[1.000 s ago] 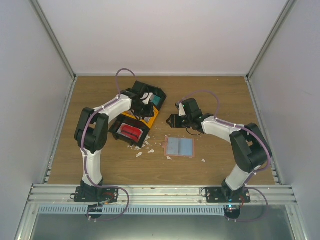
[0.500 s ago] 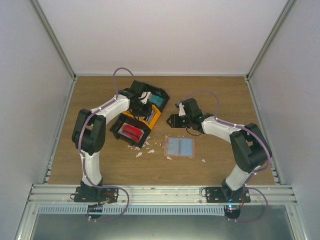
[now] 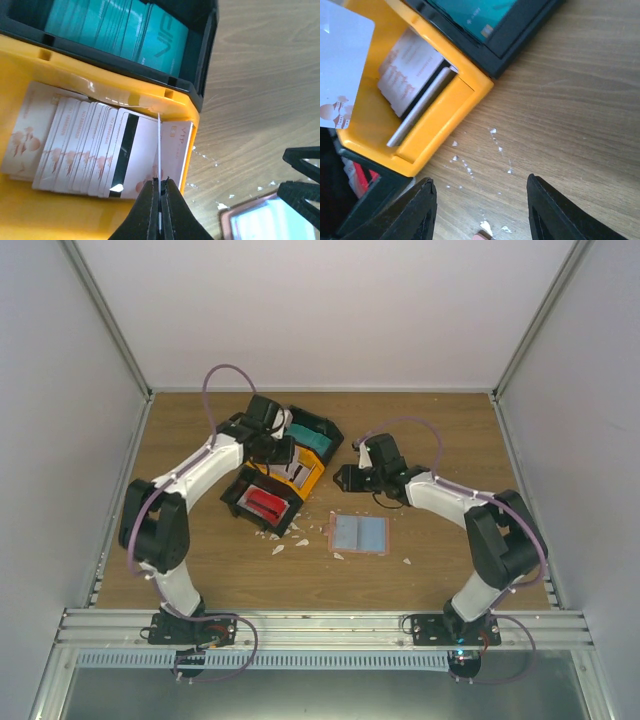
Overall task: Put the credit cards into the card holder
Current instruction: Pick up the credit card from the storage box, then insert the credit card into the card holder.
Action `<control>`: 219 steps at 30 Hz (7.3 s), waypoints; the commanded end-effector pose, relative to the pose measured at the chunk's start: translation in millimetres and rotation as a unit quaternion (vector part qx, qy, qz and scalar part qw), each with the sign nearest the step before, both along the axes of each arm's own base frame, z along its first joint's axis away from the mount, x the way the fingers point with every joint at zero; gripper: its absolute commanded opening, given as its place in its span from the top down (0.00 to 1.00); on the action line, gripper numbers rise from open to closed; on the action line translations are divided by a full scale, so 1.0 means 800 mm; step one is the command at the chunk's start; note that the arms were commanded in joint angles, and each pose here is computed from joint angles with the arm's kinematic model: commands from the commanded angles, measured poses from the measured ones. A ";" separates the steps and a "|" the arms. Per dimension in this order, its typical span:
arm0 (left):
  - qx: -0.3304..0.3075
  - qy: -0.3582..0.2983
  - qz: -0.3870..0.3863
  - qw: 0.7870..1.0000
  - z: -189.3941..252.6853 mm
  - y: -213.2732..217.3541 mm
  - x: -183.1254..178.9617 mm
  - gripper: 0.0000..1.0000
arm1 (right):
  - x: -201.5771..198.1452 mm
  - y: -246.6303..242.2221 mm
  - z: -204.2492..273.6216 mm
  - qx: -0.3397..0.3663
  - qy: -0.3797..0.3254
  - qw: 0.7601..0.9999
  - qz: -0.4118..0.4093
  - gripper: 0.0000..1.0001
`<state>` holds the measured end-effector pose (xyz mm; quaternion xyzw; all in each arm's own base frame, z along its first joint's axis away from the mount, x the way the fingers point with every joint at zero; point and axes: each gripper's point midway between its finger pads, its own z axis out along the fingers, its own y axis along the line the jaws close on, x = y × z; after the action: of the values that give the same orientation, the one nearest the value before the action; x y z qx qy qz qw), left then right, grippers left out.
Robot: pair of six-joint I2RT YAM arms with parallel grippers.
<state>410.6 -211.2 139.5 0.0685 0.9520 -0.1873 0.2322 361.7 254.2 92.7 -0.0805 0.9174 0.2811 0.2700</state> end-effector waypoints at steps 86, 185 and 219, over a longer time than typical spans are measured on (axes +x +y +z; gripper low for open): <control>-0.012 0.058 -0.088 0.994 -0.130 -0.169 -0.195 0.59 | -0.149 -0.096 -0.037 0.195 0.111 0.975 -0.011 0.99; 0.031 0.090 -0.019 0.995 -0.170 -0.114 -0.226 0.85 | -0.153 -0.026 -0.087 0.233 0.180 0.956 -0.012 0.91; -0.009 0.077 -0.049 0.996 -0.154 -0.133 -0.225 0.80 | -0.147 -0.032 -0.085 0.143 0.150 0.978 0.008 0.99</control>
<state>250.2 -321.8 26.7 0.0766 0.9574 -0.2114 0.1815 247.9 224.5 20.2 0.0157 0.8967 0.4221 0.1322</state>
